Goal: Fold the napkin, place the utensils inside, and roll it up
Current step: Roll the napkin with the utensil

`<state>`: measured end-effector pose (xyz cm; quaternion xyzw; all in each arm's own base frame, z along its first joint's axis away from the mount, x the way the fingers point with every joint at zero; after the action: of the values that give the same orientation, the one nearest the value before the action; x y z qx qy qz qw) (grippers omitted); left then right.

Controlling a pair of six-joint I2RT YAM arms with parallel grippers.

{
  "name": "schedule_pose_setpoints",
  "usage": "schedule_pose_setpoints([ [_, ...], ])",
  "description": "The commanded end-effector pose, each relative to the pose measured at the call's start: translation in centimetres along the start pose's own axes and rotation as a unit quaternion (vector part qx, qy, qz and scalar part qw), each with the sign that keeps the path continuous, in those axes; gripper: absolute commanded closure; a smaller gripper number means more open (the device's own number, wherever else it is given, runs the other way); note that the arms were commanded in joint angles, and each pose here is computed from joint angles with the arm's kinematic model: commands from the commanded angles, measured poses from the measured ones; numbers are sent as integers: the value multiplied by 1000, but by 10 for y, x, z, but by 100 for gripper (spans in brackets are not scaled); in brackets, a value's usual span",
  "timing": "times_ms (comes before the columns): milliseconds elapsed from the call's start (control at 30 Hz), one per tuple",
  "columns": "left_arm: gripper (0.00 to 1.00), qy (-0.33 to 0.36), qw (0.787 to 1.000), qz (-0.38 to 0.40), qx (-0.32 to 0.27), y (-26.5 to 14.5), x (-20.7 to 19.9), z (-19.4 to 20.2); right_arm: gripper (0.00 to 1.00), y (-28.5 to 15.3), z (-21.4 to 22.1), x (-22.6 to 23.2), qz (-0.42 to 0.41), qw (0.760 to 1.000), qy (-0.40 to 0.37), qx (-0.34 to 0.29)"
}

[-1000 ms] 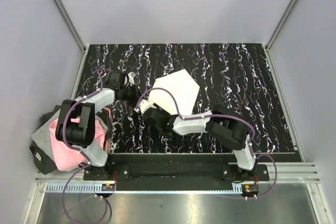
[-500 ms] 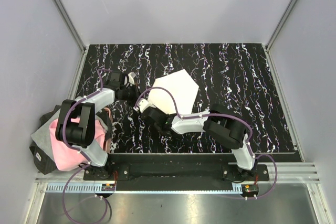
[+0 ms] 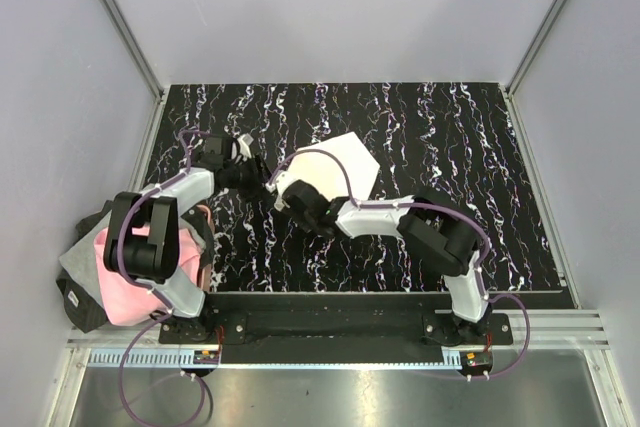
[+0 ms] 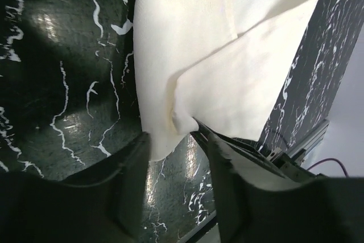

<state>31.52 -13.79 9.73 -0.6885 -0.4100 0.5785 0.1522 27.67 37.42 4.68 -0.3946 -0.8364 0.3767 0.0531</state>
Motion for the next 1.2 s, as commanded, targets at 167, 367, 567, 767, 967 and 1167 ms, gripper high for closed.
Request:
schedule_pose_setpoints([
  [167,41,16,996,0,-83,-32,-7,-26,100,-28,29,1,-163,974,88,131],
  [367,35,32,992,-37,-120,-46,-2,-15,100,-36,16,-2,-252,943,150,156],
  [567,26,71,988,-65,-121,-41,-7,13,100,-35,7,-6,-322,904,209,189],
  [767,20,104,987,-65,-107,-33,-5,42,100,-31,4,-11,-367,865,257,227],
  [967,16,144,982,-34,-118,-26,-17,60,100,-22,8,-16,-385,838,289,257],
  [1167,15,157,981,-34,-108,-16,-17,66,100,-14,13,-18,-386,824,310,276],
])
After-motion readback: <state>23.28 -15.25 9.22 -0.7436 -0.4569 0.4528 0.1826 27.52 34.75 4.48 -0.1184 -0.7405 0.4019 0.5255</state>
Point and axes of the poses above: each gripper's point midway between its finger pads, its own y axis out along the fingers, its own x axis along the line the jaws close on, z = x × y, the point moved 4 cm from there along -y, back along the fingers, and after that the axes turned 2 degrees about y, right-handed, at the moved point
